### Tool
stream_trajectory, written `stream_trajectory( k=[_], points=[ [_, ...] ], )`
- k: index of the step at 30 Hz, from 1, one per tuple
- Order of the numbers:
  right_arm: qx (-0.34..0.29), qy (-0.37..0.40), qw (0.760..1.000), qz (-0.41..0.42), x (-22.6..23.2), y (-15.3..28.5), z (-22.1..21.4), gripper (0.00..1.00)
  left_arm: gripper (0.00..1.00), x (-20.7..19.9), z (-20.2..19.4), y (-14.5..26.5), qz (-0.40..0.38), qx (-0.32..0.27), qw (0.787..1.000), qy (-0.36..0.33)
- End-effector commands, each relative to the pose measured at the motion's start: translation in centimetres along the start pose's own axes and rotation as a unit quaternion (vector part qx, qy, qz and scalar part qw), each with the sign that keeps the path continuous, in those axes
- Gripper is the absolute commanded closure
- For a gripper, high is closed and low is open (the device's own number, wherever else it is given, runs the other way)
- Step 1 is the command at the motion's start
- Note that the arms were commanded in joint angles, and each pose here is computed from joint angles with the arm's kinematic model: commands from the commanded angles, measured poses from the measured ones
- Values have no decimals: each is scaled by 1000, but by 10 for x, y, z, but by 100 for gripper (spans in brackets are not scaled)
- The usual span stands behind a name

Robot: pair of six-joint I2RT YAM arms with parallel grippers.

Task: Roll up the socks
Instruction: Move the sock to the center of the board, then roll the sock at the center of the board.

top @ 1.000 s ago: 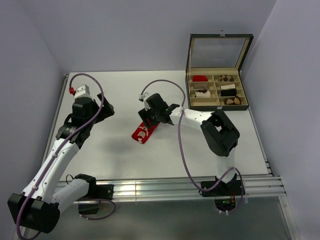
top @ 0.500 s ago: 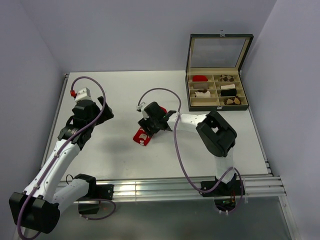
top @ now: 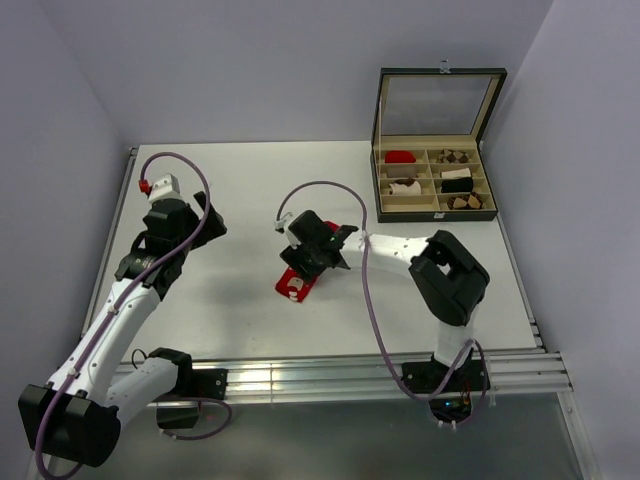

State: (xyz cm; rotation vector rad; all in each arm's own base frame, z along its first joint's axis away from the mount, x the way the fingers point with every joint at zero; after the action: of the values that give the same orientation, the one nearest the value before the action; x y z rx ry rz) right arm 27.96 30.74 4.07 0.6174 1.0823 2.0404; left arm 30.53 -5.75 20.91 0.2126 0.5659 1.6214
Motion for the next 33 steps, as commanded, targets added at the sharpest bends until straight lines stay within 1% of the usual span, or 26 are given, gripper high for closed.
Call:
stream_trajectory(
  k=[1,3,6,8,13,21,26,33],
  points=[
    [-63,27,998,-7,25,33,26,32,1,1,8,0,-1,-19,1000,-1],
    [-80,37,996,-1,35,40,29,32,1,1,9,0,-1,-20,1000,-1],
    [-79,64,995,17,57,41,20,32,0,2,8,0,0,-19,1000,1],
    [-72,84,994,18,70,39,11,32,1,3,8,0,1,-19,1000,1],
    [-47,110,993,5,83,28,-9,32,1,3,9,0,1,-20,1000,3],
    [-19,131,990,-37,76,12,-25,35,0,2,8,-1,0,-18,1000,2],
    [-5,146,989,-39,77,4,-31,43,1,2,7,-1,-1,-16,1000,2],
    [1,161,985,-57,74,-2,-36,44,1,2,6,-2,-2,-15,1000,2]
  ],
)
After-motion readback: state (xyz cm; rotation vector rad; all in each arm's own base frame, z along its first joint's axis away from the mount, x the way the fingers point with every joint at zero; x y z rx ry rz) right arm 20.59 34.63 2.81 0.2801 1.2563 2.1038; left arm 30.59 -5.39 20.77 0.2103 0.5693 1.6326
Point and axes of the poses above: each gripper's point midway between its finger pads, its own y axis back along the fingers, its own x axis along the line the jaws close on, z = x × y, the point moved 1 cm from there along y, back along the fingers, and after that the axes turned 10 degrees about -y, right-handed, at the moved point
